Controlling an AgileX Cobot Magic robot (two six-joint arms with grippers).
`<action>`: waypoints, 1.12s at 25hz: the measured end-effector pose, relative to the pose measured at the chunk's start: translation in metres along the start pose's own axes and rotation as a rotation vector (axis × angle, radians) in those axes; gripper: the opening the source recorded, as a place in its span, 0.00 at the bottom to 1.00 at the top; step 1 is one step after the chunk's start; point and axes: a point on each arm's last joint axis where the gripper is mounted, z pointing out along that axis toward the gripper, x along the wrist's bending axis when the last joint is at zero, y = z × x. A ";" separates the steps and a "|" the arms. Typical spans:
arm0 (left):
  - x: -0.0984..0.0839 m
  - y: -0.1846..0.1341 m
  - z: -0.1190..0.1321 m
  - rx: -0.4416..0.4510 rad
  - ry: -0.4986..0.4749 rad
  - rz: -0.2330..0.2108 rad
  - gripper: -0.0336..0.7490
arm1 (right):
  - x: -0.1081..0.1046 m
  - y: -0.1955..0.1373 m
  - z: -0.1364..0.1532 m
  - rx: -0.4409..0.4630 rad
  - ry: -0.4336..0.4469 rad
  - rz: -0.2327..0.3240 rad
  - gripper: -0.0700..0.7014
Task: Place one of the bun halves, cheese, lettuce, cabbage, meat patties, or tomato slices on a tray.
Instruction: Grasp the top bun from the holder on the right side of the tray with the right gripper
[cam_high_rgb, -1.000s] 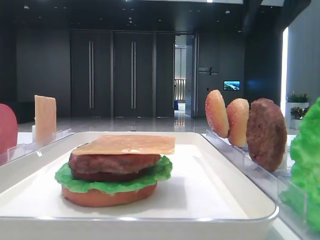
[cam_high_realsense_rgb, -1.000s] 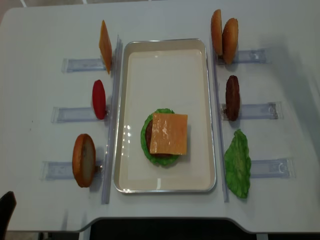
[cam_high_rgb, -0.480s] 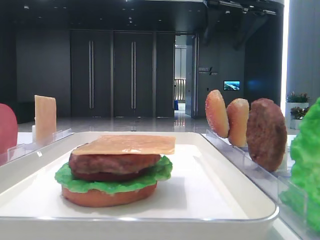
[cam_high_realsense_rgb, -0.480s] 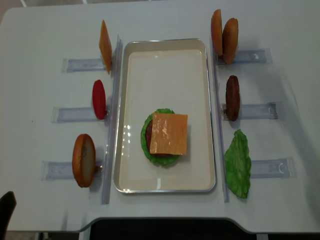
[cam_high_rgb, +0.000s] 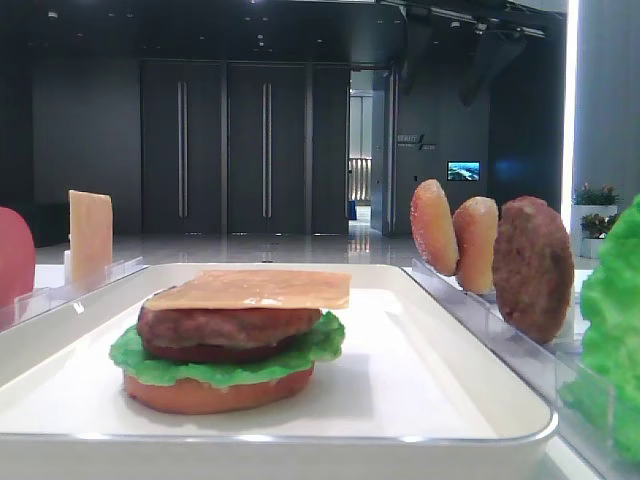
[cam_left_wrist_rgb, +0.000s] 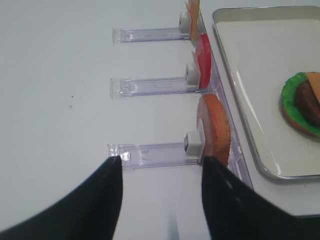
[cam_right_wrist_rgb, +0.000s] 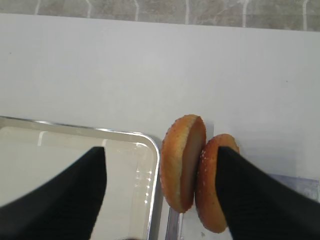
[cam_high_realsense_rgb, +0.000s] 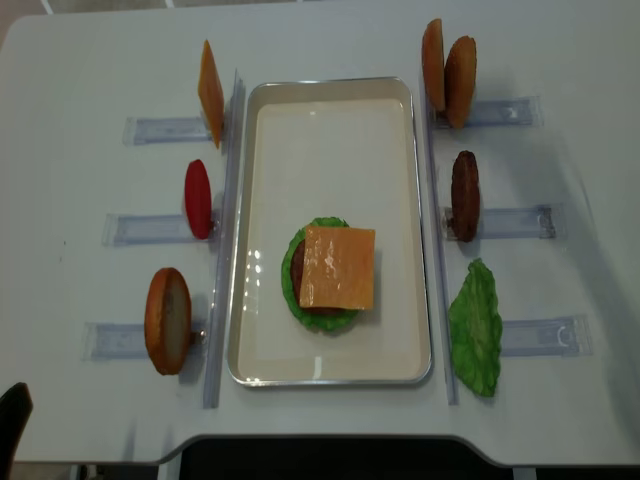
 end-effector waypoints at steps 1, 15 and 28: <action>0.000 0.000 0.000 0.000 0.000 0.000 0.54 | 0.000 0.000 0.000 0.000 0.000 0.000 0.67; 0.000 0.000 0.000 0.000 0.000 0.000 0.54 | 0.009 -0.012 0.032 0.075 -0.004 -0.021 0.67; 0.000 0.000 0.000 0.000 0.000 0.000 0.54 | 0.006 -0.020 0.060 0.118 -0.028 -0.031 0.67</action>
